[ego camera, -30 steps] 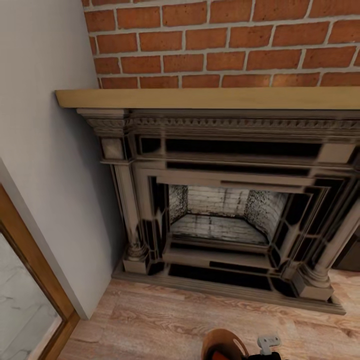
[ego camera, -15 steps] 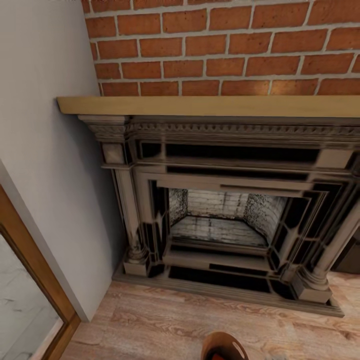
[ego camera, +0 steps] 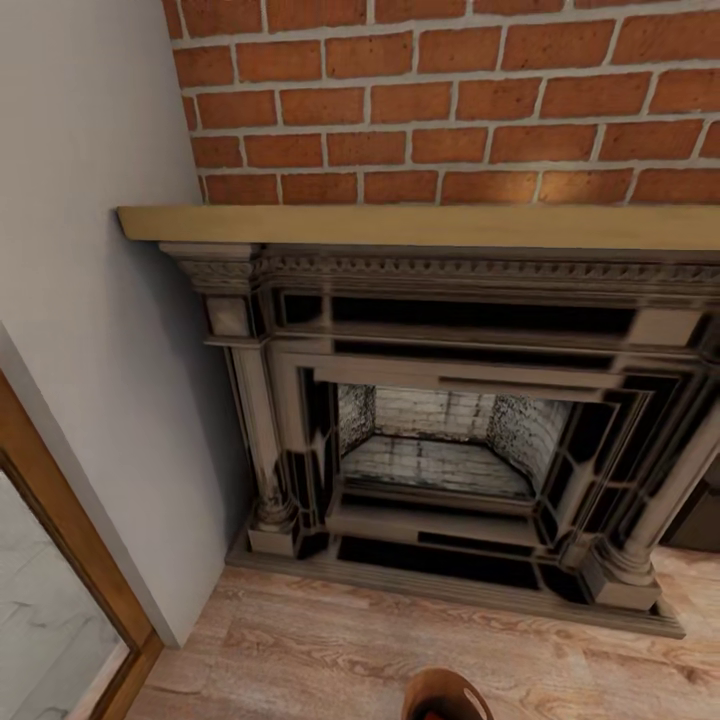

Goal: Put the three can of soda from the living room inside the tash can in the kitchen.

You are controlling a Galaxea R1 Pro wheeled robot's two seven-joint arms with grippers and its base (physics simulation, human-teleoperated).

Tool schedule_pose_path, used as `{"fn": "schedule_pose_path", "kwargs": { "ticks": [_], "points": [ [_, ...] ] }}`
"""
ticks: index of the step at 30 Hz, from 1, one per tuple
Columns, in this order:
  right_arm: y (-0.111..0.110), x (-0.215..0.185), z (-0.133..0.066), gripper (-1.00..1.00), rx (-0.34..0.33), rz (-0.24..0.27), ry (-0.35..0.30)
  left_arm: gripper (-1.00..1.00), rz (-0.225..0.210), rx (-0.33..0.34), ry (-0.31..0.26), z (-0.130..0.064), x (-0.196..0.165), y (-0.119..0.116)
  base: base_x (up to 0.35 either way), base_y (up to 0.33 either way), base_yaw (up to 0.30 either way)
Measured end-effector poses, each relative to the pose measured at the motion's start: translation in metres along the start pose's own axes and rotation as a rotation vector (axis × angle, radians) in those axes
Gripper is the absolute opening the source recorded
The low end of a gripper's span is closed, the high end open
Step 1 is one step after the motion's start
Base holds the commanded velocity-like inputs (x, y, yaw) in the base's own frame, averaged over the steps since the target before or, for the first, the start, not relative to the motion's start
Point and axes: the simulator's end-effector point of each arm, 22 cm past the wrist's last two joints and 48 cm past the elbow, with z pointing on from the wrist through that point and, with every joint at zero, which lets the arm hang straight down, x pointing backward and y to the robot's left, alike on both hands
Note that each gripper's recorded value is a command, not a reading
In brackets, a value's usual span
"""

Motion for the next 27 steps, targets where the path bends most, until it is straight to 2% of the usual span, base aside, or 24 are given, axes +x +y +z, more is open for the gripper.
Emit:
{"fn": "schedule_pose_path", "kwargs": {
  "ticks": [4, 11, 19, 23, 27],
  "points": [
    [-0.001, 0.011, -0.010, 1.00, -0.001, 0.002, 0.010, 1.00, 0.002, -0.002, -0.018, -0.013, 0.008, 0.001, 0.000, 0.000, 0.000],
    [-0.001, 0.018, -0.023, 1.00, 0.001, 0.009, 0.021, 1.00, 0.007, -0.002, -0.005, -0.035, 0.029, 0.001, 0.000, 0.000, 0.000],
    [-0.005, 0.022, -0.041, 1.00, 0.027, 0.078, -0.009, 1.00, 0.007, -0.025, 0.086, -0.073, 0.088, 0.004, 0.000, 0.000, 0.000],
    [-0.006, 0.023, -0.049, 1.00, 0.035, 0.093, -0.012, 1.00, 0.001, -0.045, 0.169, -0.102, 0.133, 0.009, 0.000, 0.000, 0.000],
    [-0.007, 0.023, -0.055, 1.00, 0.037, 0.098, -0.012, 1.00, 0.002, -0.066, 0.213, -0.123, 0.155, 0.019, 0.000, 0.000, 0.000]
  ]
}}
